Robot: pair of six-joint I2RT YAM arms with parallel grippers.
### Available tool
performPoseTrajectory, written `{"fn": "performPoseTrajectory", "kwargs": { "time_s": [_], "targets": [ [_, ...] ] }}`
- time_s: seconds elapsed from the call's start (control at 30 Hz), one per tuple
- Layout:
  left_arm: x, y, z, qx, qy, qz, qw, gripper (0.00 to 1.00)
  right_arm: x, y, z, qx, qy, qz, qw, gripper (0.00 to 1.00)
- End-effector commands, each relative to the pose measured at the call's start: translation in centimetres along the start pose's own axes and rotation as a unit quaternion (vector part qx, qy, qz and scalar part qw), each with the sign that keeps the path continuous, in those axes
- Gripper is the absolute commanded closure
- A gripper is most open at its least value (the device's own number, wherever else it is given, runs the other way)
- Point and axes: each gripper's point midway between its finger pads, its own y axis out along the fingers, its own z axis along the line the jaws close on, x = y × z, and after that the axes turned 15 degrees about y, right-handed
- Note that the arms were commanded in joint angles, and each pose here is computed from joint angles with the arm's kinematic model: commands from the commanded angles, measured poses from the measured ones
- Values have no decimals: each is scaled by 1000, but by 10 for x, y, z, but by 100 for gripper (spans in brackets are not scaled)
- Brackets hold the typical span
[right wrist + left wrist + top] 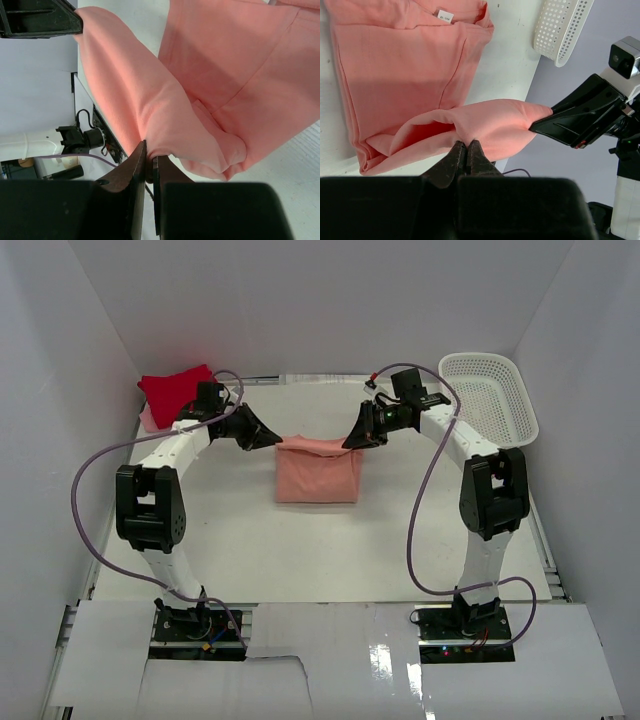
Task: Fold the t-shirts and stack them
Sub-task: Fold the long partially folded tshirt into a neat square
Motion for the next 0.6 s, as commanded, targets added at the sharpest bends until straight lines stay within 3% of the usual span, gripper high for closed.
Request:
{"fn": "performPoseTrajectory", "kwargs": {
  "time_s": [0.0,0.57],
  "targets": [
    [26,-5,-5,-2,23,-32,999,100,18,-8,7,3,-15,-19,1000,91],
    [57,39,28,20,14,-28,999,100,55,17,-33,-7,14,-33,999,91]
  ]
}}
